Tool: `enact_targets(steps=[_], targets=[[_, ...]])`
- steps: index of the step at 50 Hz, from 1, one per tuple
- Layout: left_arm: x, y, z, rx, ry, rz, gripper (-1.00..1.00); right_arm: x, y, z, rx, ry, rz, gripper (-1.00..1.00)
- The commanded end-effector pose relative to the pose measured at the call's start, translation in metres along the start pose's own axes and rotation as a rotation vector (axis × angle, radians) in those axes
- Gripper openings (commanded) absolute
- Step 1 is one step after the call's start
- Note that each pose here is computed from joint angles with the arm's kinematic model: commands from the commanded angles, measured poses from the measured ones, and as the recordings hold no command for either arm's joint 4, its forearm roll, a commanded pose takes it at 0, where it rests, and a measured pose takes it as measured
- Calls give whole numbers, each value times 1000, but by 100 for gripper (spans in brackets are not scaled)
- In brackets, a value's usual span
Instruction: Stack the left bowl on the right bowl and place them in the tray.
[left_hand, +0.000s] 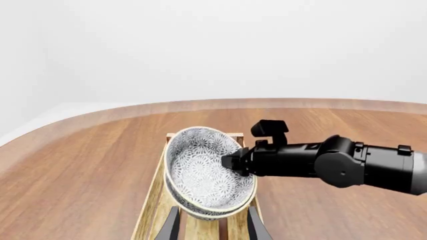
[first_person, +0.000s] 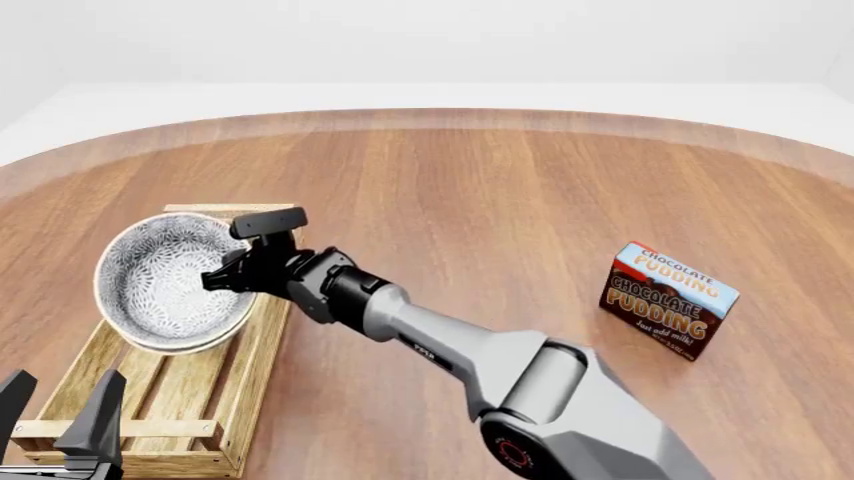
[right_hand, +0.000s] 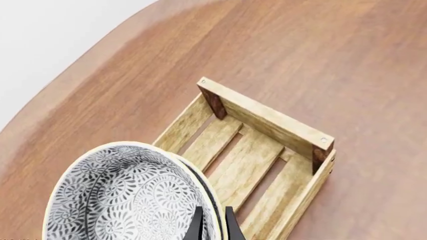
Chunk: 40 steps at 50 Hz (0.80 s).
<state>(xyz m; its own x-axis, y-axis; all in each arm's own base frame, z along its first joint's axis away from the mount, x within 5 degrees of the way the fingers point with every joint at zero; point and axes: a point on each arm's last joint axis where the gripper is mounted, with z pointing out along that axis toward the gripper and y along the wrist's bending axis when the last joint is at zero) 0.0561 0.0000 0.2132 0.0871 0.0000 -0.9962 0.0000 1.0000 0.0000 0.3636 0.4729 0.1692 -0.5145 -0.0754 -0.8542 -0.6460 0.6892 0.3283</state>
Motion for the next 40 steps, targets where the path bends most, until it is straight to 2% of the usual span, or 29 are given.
enact_targets(steps=[1,17,29,30,40], targets=[[0,0,0,0,0,0,100,-5,5,0,-18,-12,38,-100],[0,0,0,0,0,0,100,4,1,7,-7,12,22,-100],[0,0,0,0,0,0,100,7,5,7,-13,19,12,-100],[0,0,0,0,0,0,100,7,5,8,-12,19,11,100],[0,0,0,0,0,0,100,7,5,7,-13,19,12,100]])
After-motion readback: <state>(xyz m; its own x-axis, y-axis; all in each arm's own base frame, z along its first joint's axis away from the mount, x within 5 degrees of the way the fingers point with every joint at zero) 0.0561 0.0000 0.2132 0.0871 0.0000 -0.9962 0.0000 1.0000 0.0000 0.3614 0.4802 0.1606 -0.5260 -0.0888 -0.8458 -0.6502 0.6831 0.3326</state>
